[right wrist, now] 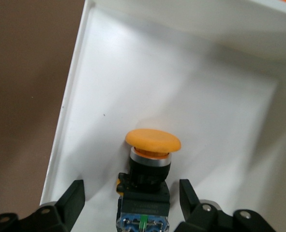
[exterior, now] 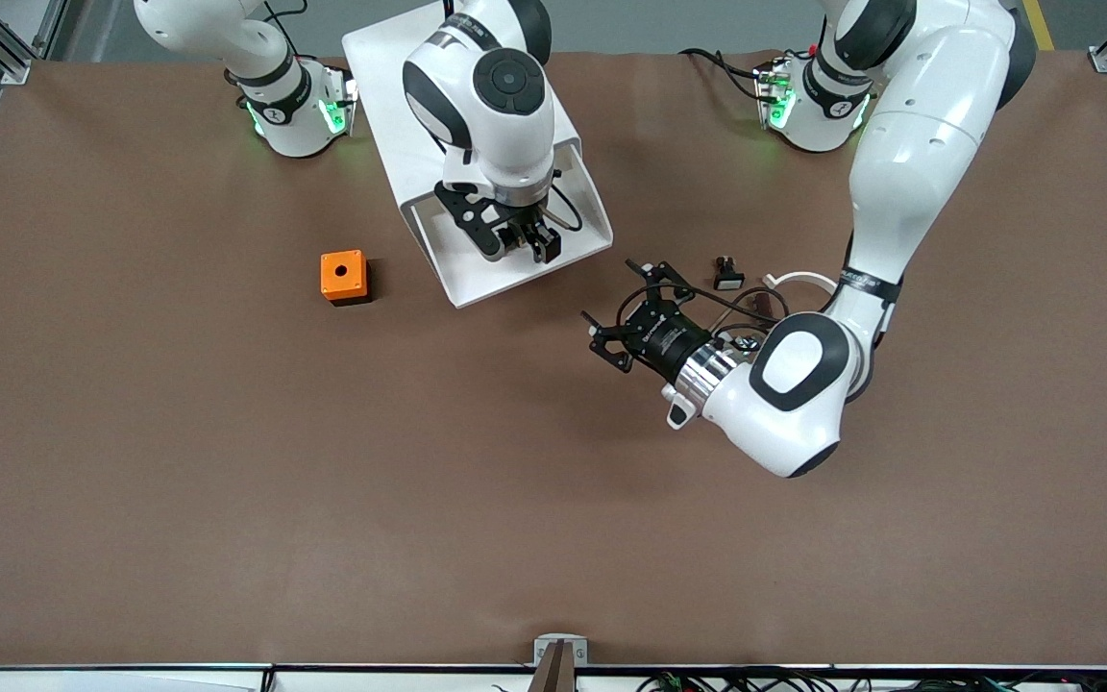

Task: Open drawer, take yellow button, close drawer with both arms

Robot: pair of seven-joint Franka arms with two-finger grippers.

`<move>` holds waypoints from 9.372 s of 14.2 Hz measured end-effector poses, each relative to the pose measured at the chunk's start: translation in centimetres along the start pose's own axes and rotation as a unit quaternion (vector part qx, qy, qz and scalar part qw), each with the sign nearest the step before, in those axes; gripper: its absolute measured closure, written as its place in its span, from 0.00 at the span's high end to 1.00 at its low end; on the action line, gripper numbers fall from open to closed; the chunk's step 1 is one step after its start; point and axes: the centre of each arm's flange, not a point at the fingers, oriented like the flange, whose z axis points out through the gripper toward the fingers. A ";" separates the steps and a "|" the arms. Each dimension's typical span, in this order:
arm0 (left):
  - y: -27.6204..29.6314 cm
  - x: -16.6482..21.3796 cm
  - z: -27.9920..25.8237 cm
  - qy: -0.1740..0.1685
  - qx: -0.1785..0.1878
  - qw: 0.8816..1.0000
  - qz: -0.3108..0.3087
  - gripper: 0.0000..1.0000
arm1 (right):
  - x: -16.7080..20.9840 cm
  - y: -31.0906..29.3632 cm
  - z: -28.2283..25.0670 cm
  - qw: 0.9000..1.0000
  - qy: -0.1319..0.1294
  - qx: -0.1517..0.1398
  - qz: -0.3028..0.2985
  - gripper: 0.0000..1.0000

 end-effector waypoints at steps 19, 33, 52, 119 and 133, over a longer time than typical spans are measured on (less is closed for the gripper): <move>0.1 -12.5 3.9 0.434 0.063 0.876 0.203 1.00 | 11.7 -0.3 -9.7 0.993 -0.052 -0.029 -0.098 0.42; 4.0 -12.5 12.1 0.515 0.004 0.837 0.188 1.00 | 52.7 14.3 -4.8 0.936 -0.032 -0.017 -0.350 0.42; 4.2 -13.2 20.1 0.484 0.024 0.854 0.190 1.00 | 63.1 16.3 16.0 0.896 0.011 -0.003 -0.444 0.42; -8.3 -13.0 -8.3 0.477 0.052 0.845 0.237 1.00 | 47.8 25.9 -23.1 0.891 -0.002 0.032 -0.452 1.00; -21.9 -10.5 -17.5 0.486 0.167 0.799 0.312 1.00 | 45.9 27.7 -24.3 0.908 0.015 0.044 -0.416 1.00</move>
